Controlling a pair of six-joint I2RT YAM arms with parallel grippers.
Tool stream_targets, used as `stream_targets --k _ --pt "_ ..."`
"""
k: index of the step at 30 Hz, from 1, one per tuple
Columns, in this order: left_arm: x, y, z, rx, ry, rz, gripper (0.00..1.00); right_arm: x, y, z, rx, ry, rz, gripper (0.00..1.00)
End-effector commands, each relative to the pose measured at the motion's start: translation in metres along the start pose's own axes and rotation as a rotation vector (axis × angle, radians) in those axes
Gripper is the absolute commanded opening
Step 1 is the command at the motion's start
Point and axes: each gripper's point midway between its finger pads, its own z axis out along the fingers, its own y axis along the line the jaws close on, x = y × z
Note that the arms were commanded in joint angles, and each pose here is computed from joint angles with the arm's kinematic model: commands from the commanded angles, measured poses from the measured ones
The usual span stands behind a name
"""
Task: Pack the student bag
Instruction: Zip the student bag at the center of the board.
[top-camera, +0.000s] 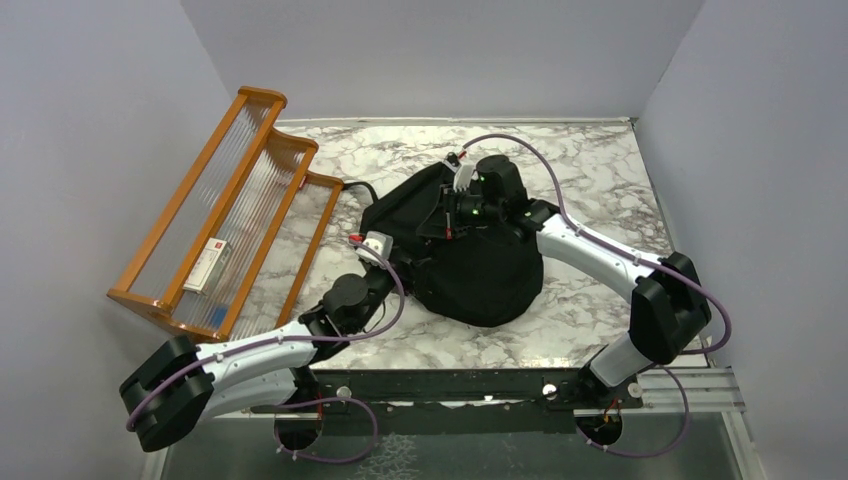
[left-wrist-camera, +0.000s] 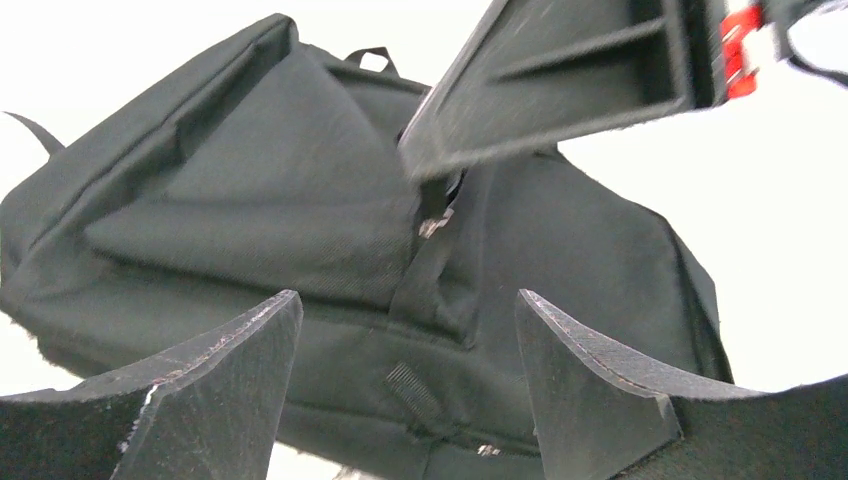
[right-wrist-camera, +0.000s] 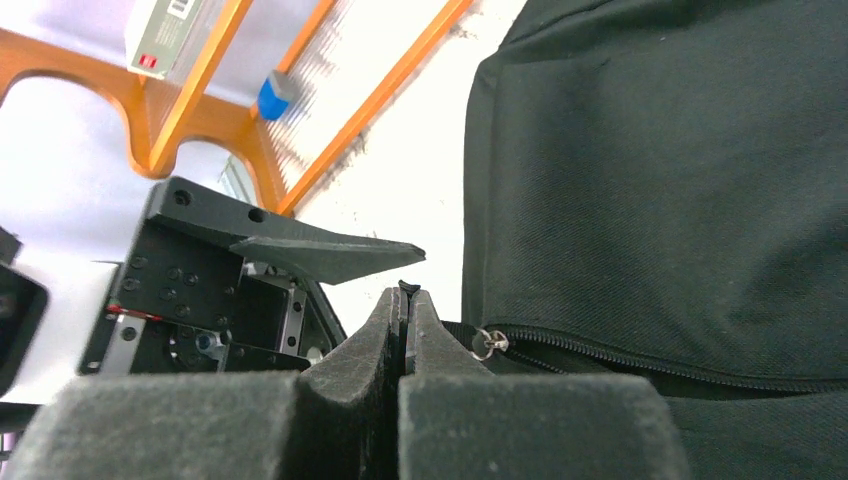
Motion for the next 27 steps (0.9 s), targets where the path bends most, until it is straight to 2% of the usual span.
stream_targets --k 1,8,15,27 --pt "0.032 0.024 -0.014 -0.106 0.093 -0.013 0.79 -0.024 0.003 0.003 0.008 -0.099 -0.018 0.01" --pt "0.047 0.03 -0.002 -0.173 0.143 -0.036 0.78 -0.017 -0.003 0.008 0.006 -0.095 0.01 0.01" --pt "0.032 0.01 0.013 -0.124 0.119 -0.093 0.72 -0.015 -0.005 0.01 0.009 -0.086 0.004 0.01" --pt "0.017 -0.007 0.021 -0.049 0.075 -0.101 0.76 -0.011 -0.006 0.01 0.004 -0.074 0.003 0.01"
